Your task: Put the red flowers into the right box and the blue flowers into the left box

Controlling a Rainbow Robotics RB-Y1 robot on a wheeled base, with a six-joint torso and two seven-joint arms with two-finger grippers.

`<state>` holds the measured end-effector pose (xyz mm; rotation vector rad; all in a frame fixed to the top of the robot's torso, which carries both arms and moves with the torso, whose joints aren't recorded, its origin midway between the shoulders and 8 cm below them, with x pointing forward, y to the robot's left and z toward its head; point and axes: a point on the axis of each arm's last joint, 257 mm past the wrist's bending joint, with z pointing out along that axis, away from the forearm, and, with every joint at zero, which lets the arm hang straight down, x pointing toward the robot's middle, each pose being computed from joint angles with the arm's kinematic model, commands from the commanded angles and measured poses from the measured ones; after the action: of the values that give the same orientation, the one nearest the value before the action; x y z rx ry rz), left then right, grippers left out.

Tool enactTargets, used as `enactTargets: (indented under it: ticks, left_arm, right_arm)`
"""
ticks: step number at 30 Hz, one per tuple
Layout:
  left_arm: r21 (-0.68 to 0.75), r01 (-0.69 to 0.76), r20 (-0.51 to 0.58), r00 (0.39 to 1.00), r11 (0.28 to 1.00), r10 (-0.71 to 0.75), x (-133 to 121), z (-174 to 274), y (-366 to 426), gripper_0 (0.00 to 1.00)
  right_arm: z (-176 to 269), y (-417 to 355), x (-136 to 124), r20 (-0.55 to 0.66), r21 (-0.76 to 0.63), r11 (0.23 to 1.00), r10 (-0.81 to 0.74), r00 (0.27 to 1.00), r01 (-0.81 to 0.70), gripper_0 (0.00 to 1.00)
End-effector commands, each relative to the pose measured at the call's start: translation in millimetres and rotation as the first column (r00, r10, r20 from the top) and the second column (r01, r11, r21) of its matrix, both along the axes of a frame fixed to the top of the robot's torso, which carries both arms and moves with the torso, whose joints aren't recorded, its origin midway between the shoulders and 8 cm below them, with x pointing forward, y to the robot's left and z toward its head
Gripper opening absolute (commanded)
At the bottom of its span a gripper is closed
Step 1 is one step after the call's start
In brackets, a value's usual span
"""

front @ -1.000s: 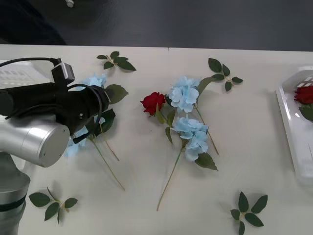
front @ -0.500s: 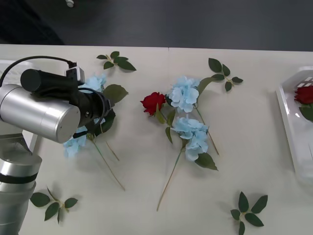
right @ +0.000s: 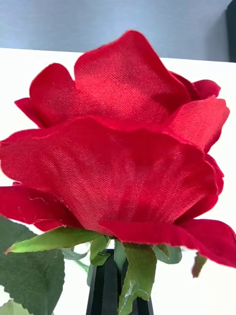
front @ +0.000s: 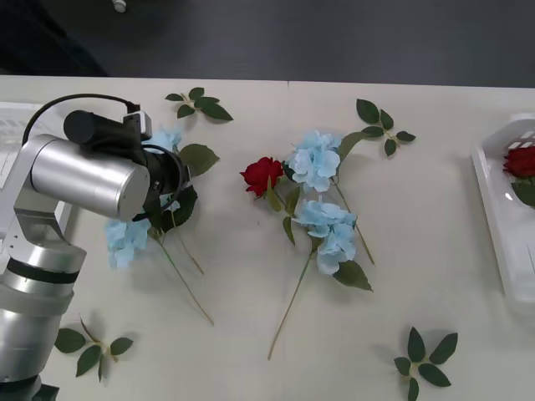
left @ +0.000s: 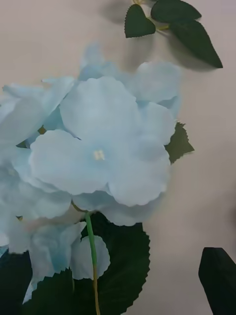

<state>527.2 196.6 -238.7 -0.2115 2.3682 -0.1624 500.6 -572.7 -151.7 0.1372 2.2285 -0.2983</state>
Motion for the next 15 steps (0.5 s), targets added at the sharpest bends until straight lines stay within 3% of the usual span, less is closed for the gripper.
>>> enactTargets:
  ticks: [1, 2, 4, 6, 8, 15]
  left_arm:
    - [0.027, 0.011, 0.046, 0.999, 1.000, -0.012, 23, 22, 5, 1.00]
    - [0.028, 0.009, 0.045, 0.999, 1.000, -0.011, 25, 20, 6, 1.00]
    - [0.025, 0.011, 0.051, 0.999, 1.000, -0.012, 30, 17, 6, 1.00]
    - [0.027, 0.013, 0.061, 0.998, 1.000, -0.015, 36, 14, 7, 1.00]
    - [0.024, 0.016, 0.063, 0.998, 1.000, -0.017, 39, 11, 7, 1.00]
    - [0.016, 0.021, 0.044, 0.999, 1.000, -0.022, 43, -8, 9, 1.00]
  right_arm:
    - [22, -7, 4, 0.042, -0.016, 1.000, -0.019, 0.999, 0.019, 0.00]
    - [22, -6, 4, 0.039, -0.020, 1.000, -0.016, 0.999, 0.016, 0.00]
    - [20, -5, 4, 0.037, -0.018, 1.000, -0.015, 0.999, 0.015, 0.09]
    - [20, -6, 4, 0.036, -0.023, 1.000, -0.014, 0.999, 0.015, 0.36]
    - [20, -7, 4, 0.034, -0.027, 1.000, -0.014, 0.999, 0.015, 0.50]
    - [23, -3, 5, 0.039, -0.029, 1.000, -0.006, 0.999, 0.007, 0.53]
